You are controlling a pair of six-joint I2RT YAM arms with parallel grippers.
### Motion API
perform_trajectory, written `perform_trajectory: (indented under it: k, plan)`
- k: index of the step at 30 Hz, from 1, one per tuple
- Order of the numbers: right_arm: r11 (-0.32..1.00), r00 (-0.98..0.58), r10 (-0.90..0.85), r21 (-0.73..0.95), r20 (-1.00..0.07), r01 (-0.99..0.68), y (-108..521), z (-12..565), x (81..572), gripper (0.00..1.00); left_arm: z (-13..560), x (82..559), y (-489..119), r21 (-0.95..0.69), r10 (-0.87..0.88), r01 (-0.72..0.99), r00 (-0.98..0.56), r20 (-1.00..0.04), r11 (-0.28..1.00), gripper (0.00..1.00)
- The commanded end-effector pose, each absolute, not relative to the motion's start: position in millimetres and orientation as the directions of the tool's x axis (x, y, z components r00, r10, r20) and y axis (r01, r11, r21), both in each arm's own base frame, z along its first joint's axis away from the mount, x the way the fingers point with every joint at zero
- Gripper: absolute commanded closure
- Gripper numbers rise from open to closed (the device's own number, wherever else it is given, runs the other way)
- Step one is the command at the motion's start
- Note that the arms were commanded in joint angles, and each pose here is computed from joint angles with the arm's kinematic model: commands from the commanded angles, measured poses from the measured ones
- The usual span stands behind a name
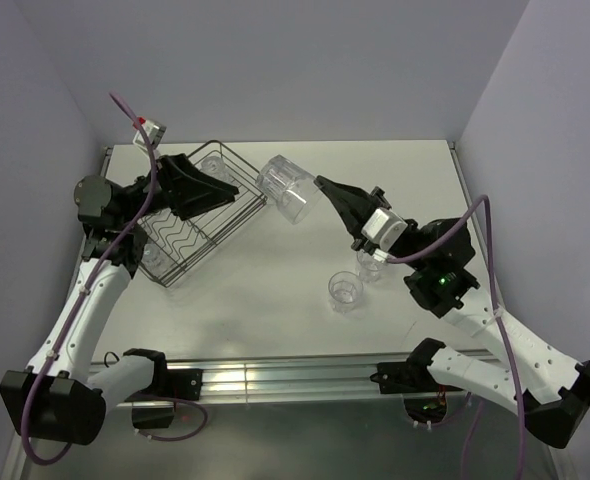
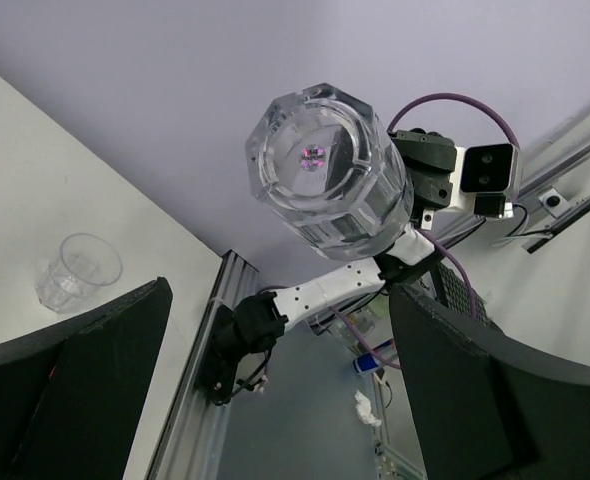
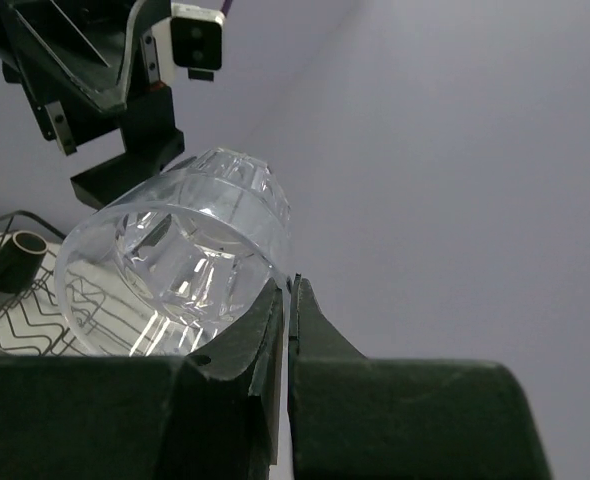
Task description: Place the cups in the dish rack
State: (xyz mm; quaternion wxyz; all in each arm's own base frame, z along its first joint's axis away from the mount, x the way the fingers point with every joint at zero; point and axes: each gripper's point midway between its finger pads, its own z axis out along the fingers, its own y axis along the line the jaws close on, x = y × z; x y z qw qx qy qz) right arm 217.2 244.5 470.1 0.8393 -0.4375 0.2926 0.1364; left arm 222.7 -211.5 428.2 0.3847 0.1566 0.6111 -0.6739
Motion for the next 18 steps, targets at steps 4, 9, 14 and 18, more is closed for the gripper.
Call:
perform_trajectory:
  k: [4, 9, 14, 18]
  plan:
    - [0.592, 0.87, 0.025, -0.694, -0.493, -0.41, 244, 496, 190, 1.0, 442, 205, -218, -0.652, -0.322, 0.758, -0.62, -0.716, -0.011, 0.01]
    - [0.551, 0.884, 0.011, -0.735, -0.468, -0.396, 252, 484, 184, 1.0, 445, 202, -221, -0.668, -0.317, 0.743, -0.644, -0.696, -0.041, 0.01]
    - [0.529, 0.896, -0.011, -0.762, -0.445, -0.372, 257, 476, 182, 1.0, 439, 194, -228, -0.684, -0.284, 0.725, -0.674, -0.682, -0.078, 0.01]
    - [0.533, 0.904, -0.005, -0.766, -0.427, -0.359, 258, 476, 178, 1.0, 433, 193, -232, -0.701, -0.263, 0.708, -0.695, -0.67, -0.084, 0.01]
